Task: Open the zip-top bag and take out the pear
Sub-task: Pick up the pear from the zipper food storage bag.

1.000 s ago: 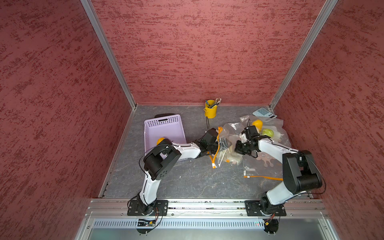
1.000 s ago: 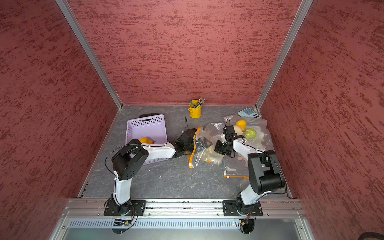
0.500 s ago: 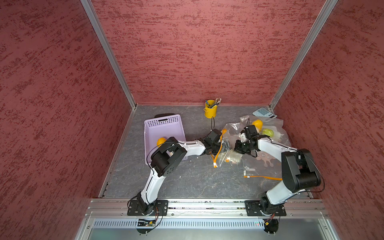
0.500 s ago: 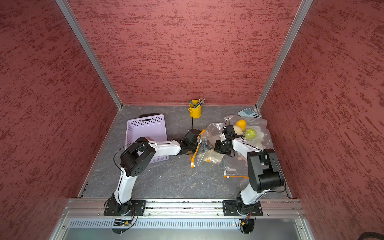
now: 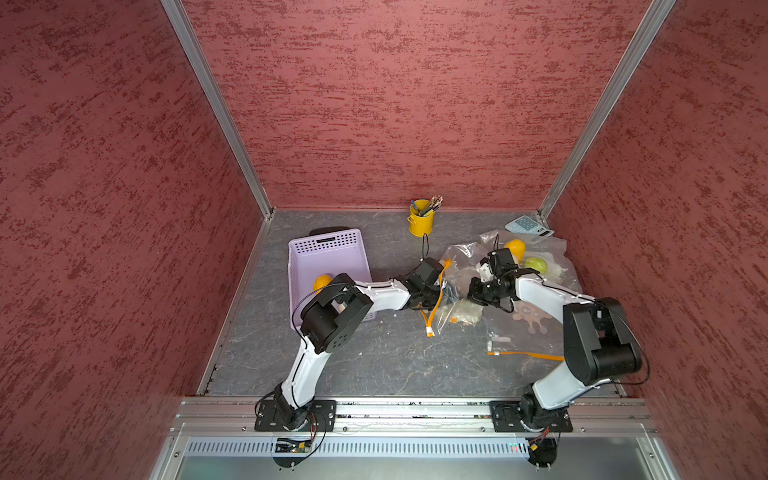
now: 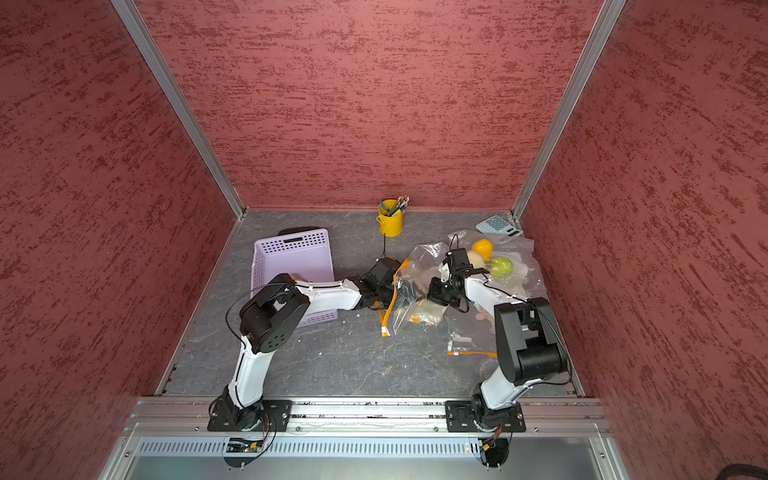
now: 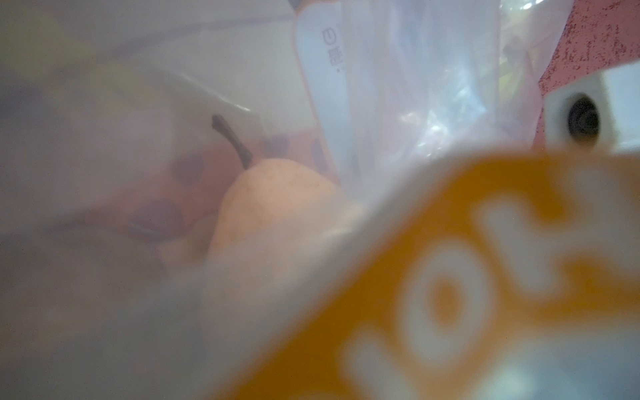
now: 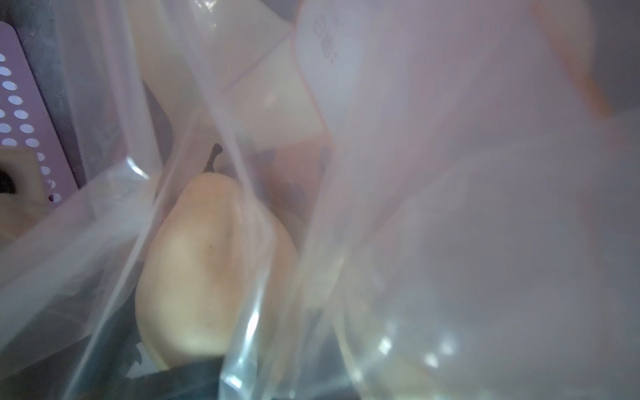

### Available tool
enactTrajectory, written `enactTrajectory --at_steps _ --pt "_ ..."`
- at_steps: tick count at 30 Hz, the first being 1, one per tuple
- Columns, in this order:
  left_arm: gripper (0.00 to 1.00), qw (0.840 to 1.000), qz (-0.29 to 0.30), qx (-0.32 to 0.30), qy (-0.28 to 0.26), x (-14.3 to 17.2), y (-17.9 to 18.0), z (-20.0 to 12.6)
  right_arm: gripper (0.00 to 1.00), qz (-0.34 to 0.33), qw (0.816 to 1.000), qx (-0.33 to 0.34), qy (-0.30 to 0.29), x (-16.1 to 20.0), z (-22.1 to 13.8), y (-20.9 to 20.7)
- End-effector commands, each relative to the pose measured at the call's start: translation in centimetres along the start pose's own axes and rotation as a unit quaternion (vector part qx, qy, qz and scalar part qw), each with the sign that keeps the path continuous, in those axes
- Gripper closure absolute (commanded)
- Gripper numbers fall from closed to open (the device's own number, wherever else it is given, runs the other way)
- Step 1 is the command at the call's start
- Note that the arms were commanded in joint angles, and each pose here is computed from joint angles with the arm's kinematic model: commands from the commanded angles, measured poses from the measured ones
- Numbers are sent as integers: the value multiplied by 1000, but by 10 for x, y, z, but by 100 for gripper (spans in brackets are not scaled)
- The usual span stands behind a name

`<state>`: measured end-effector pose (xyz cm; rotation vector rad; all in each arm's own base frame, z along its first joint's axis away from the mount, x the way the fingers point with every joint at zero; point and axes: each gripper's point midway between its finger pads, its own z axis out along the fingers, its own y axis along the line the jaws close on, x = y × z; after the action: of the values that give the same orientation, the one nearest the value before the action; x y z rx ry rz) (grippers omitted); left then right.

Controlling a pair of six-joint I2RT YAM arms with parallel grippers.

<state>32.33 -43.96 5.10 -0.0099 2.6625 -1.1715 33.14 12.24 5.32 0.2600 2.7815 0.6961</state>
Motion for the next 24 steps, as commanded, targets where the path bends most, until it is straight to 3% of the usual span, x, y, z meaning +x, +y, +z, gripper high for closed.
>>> enactTrajectory --at_steps 1,7,15,24 --pt "42 1000 24 9 -17 -10 -15 -21 100 -21 999 -24 -30 -15 -16 21" --pt "44 999 33 8 -28 -11 -17 -56 100 -5 999 1 -38 -20 -22 11" --pt "43 999 17 16 -36 -3 -1 -145 100 41 996 23 -69 -42 -29 -9" --pt "44 994 -30 31 -102 -13 28 -240 100 57 994 33 -90 -60 -30 -10"
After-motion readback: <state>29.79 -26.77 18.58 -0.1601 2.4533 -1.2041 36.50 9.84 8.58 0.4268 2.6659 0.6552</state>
